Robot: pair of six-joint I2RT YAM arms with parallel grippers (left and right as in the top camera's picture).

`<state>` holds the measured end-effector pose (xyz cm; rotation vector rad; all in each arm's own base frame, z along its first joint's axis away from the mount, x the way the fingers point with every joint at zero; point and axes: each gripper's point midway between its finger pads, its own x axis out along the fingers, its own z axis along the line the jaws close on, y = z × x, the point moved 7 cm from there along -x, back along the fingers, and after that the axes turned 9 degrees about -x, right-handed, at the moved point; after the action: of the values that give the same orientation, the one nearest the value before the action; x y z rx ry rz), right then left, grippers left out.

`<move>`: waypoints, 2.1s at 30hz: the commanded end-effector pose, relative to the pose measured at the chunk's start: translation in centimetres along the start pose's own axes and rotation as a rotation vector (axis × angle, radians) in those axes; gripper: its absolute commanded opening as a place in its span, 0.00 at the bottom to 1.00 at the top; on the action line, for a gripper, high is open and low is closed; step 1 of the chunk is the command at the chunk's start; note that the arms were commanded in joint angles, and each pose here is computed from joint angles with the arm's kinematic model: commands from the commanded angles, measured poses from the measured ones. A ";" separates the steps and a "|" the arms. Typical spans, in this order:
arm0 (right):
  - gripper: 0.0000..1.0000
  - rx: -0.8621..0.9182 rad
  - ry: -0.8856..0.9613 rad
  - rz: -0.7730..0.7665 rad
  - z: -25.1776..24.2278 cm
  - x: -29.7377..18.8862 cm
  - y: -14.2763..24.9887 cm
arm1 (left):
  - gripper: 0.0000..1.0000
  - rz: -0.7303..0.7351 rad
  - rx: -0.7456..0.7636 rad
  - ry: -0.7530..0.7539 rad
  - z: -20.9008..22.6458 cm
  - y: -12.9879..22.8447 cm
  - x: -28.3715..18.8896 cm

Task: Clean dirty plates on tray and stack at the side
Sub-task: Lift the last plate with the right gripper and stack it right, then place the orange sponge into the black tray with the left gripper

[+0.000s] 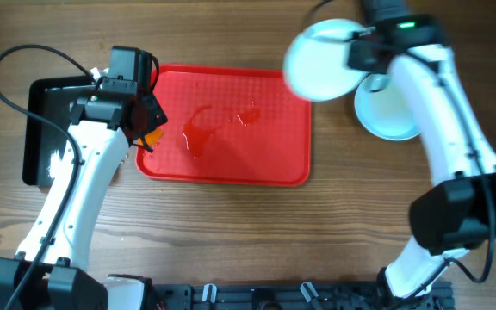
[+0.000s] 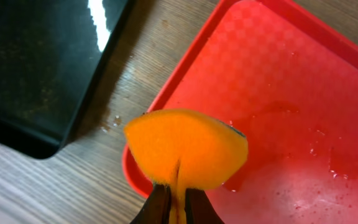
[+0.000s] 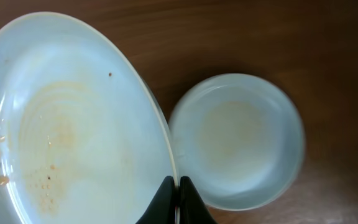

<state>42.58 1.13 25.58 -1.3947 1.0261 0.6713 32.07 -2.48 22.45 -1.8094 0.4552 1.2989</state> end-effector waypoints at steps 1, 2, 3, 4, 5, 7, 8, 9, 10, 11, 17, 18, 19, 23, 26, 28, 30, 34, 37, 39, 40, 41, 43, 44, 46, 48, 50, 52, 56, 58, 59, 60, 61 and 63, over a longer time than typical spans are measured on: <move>0.04 0.170 -0.032 0.069 -4.4 1.5 1.4 | 0.04 0.041 -0.012 0.032 -0.5 0.7 1.0; 0.04 0.199 -0.020 0.083 -5.6 2.2 1.8 | 0.04 0.038 -0.013 0.037 -0.6 0.7 1.0; 0.04 0.227 -0.010 0.097 -6.7 3.0 2.3 | 0.04 0.036 -0.015 0.046 -0.7 0.6 1.0; 0.04 0.254 0.000 0.107 -7.8 3.8 2.7 | 0.04 0.033 -0.016 0.052 -0.8 0.5 1.0; 0.04 0.276 0.008 0.117 -8.7 4.4 3.2 | 0.04 0.030 -0.017 0.055 -0.9 0.5 1.0; 0.04 0.311 0.017 0.129 -10.1 5.7 4.0 | 0.04 0.026 -0.018 0.058 -0.9 0.4 1.0; 0.04 0.316 0.014 0.132 -10.6 6.3 4.4 | 0.04 0.025 -0.018 0.059 -0.9 0.4 1.0; 0.04 0.322 0.008 0.136 -10.9 6.8 4.8 | 0.04 0.024 -0.018 0.059 -0.9 0.4 1.0; 0.04 0.333 0.008 0.141 -11.2 7.2 5.2 | 0.04 0.023 -0.018 0.060 -0.9 0.4 1.0; 0.04 0.342 0.008 0.145 -11.4 7.6 5.5 | 0.04 0.022 -0.018 0.061 -1.0 0.3 1.0; 0.44 0.379 0.012 0.146 -11.7 8.4 6.1 | 0.04 0.020 -0.019 0.063 -1.0 0.3 1.0; 0.57 0.382 0.003 0.146 -11.5 8.4 6.1 | 0.04 0.019 -0.019 0.064 -1.0 0.3 0.9; 0.65 0.380 -0.043 0.149 -11.0 8.4 6.0 | 0.04 0.017 -0.019 0.065 -1.0 0.3 0.9; 0.69 0.383 -0.359 0.168 -7.6 7.7 5.5 | 0.04 0.005 -0.023 0.078 -1.3 0.0 0.9; 0.70 0.293 -0.658 0.161 -3.7 6.2 4.9 | 0.04 -0.011 -0.041 0.080 -1.0 -0.5 1.0; 0.70 0.236 -0.735 0.172 -1.2 5.4 5.0 | 0.04 -0.026 -0.074 0.070 -0.3 -1.4 1.3; 0.71 0.156 -0.732 0.183 1.3 5.1 5.4 | 0.04 -0.036 -0.118 0.052 1.0 -2.4 1.5; 0.74 -0.023 -0.629 0.179 6.8 4.6 6.6 | 0.04 -0.059 -0.245 -0.011 5.0 -5.0 2.3; 0.79 -0.146 -0.568 0.144 11.0 3.9 7.6 | 0.04 -0.088 -0.355 -0.057 8.7 -6.9 2.8; 1.00 -0.197 -0.548 0.117 13.7 3.2 8.3 | 0.04 -0.112 -0.417 -0.077 10.8 -7.8 3.2; 1.00 -0.213 -0.541 0.105 14.9 2.8 8.7 | 0.04 -0.128 -0.445 -0.083 11.7 -8.2 3.4; 1.00 -0.224 -0.539 0.092 16.2 2.4 9.1 | 0.04 -0.146 -0.472 -0.088 12.6 -8.6 3.7; 1.00 -0.242 -0.542 0.072 18.5 1.5 10.0 | 0.04 -0.182 -0.517 -0.094 14.2 -9.2 4.4; 1.00 -0.254 -0.548 0.057 19.8 0.9 10.5 | 0.04 -0.193 -0.536 -0.099 14.9 -9.4 4.8; 1.00 -0.275 -0.556 0.029 21.5 0.1 11.2 | 0.04 -0.193 -0.562 -0.110 15.9 -9.4 5.7; 1.00 -0.279 -0.549 -0.003 22.9 -0.7 11.8 | 0.04 -0.183 -0.570 -0.112 16.3 -9.2 6.8; 1.00 -0.267 -0.530 -0.039 24.2 -1.4 12.3 | 0.04 -0.165 -0.569 -0.121 16.4 -8.9 8.1; 1.00 -0.260 -0.509 -0.069 25.1 -1.9 12.8 | 0.12 -0.135 -0.564 -0.131 16.3 -8.6 9.6; 1.00 -0.287 -0.490 -0.097 26.0 -2.5 13.6 | 0.33 -0.089 -0.560 -0.158 16.5 -8.1 12.0; 1.00 -0.298 -0.493 -0.096 26.2 -2.7 13.8 | 0.46 -0.072 -0.559 -0.166 16.5 -7.9 12.6; 1.00 -0.302 -0.493 -0.096 26.2 -2.7 13.8 | 0.50 -0.068 -0.559 -0.159 16.5 -7.8 12.6; 1.00 -0.328 -0.493 -0.104 26.2 -2.7 13.8 | 0.57 -0.065 -0.561 -0.133 16.2 -7.9 12.3; 1.00 -0.339 -0.492 -0.106 26.1 -2.8 13.8 | 0.61 -0.066 -0.561 -0.115 16.0 -8.0 12.0; 1.00 -0.350 -0.494 -0.115 26.0 -3.2 13.7 | 0.65 -0.077 -0.563 -0.060 15.5 -8.4 10.9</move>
<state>33.93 29.06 18.04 -1.4227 0.4642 1.1148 32.75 17.30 12.76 -2.1258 -0.0647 1.6125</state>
